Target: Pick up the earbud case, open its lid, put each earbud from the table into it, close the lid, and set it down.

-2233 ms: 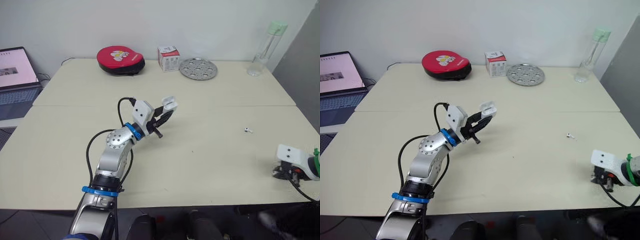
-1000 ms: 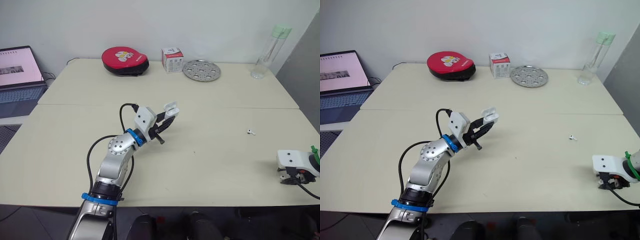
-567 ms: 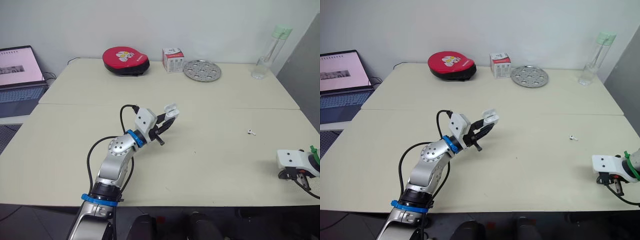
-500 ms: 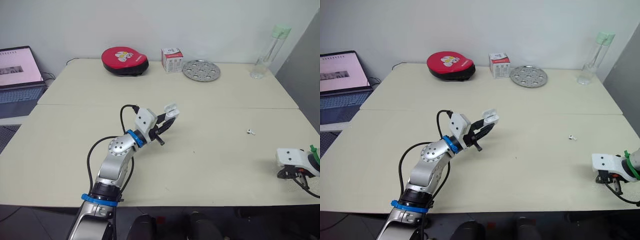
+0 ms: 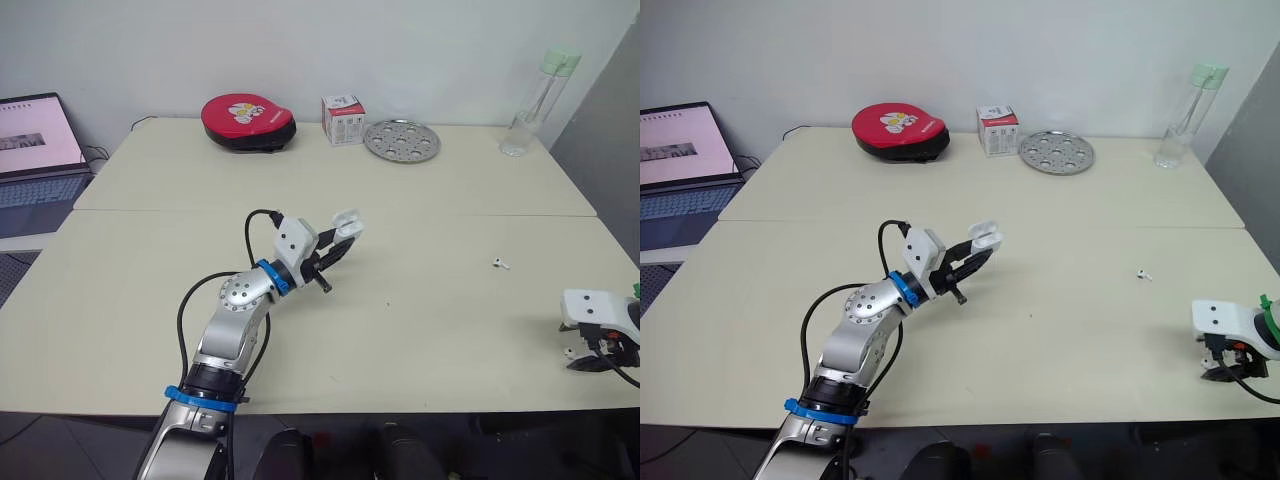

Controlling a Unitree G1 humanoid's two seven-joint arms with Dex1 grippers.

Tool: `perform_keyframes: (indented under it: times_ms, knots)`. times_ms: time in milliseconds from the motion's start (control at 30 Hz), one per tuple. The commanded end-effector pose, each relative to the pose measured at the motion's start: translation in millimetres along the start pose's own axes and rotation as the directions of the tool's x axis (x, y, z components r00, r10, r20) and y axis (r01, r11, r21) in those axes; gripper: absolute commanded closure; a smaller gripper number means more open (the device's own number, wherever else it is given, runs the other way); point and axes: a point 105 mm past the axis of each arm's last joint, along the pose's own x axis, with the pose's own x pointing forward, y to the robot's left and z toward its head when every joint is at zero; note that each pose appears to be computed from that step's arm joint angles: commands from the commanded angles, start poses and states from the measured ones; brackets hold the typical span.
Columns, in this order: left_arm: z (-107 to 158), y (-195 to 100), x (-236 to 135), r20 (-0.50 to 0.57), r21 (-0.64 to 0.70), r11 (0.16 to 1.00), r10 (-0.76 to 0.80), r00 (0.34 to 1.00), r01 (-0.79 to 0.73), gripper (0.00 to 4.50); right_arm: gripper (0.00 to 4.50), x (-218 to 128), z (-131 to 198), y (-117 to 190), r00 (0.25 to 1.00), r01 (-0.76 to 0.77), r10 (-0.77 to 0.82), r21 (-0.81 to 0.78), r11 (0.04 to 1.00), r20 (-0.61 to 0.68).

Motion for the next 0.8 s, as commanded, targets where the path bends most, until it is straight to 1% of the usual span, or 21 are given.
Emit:
perform_keyframes:
  times_ms: [33, 133, 333, 433, 467, 667, 800]
  knots:
    - [11.3, -0.7, 2.7, 0.038, 0.033, 0.999, -0.006, 0.999, 0.005, 3.75, 1.17, -3.1, -3.0, -4.4, 1.000, 0.028, -0.028, -0.010, 1.000, -0.013]
    - [10.5, -0.5, 1.7, 0.033, 0.038, 0.999, -0.004, 0.999, 0.003, 3.75, 1.17, -1.0, -3.5, -9.6, 0.999, 0.050, -0.051, -0.008, 0.999, -0.008]
    - [11.4, -0.9, 0.6, 0.032, 0.045, 0.999, -0.003, 0.999, 0.001, 3.75, 1.17, 5.1, -2.1, -12.9, 0.999, 0.045, -0.045, -0.015, 0.999, 0.002]
    - [11.8, -1.4, 0.2, 0.031, 0.048, 0.999, -0.004, 1.000, 0.003, 3.75, 1.74, 6.3, -1.9, -11.7, 1.000, 0.023, -0.024, -0.038, 0.999, -0.009]
    - [11.7, -1.3, -0.2, 0.030, 0.047, 0.999, -0.003, 1.000, 0.002, 3.75, 2.02, 6.0, -4.2, -9.7, 1.000, 0.008, -0.009, -0.049, 0.999, -0.025]
    - [11.2, -1.4, -1.2, 0.027, 0.046, 0.999, -0.002, 1.000, 0.001, 3.75, 4.12, 4.6, -15.3, -4.6, 0.998, -0.017, 0.014, -0.053, 0.998, -0.064]
    - [11.4, -2.4, -0.6, 0.028, 0.045, 0.999, -0.005, 1.000, 0.003, 3.75, 4.12, 4.6, -13.2, -5.5, 0.999, -0.008, 0.006, -0.046, 0.999, -0.045]
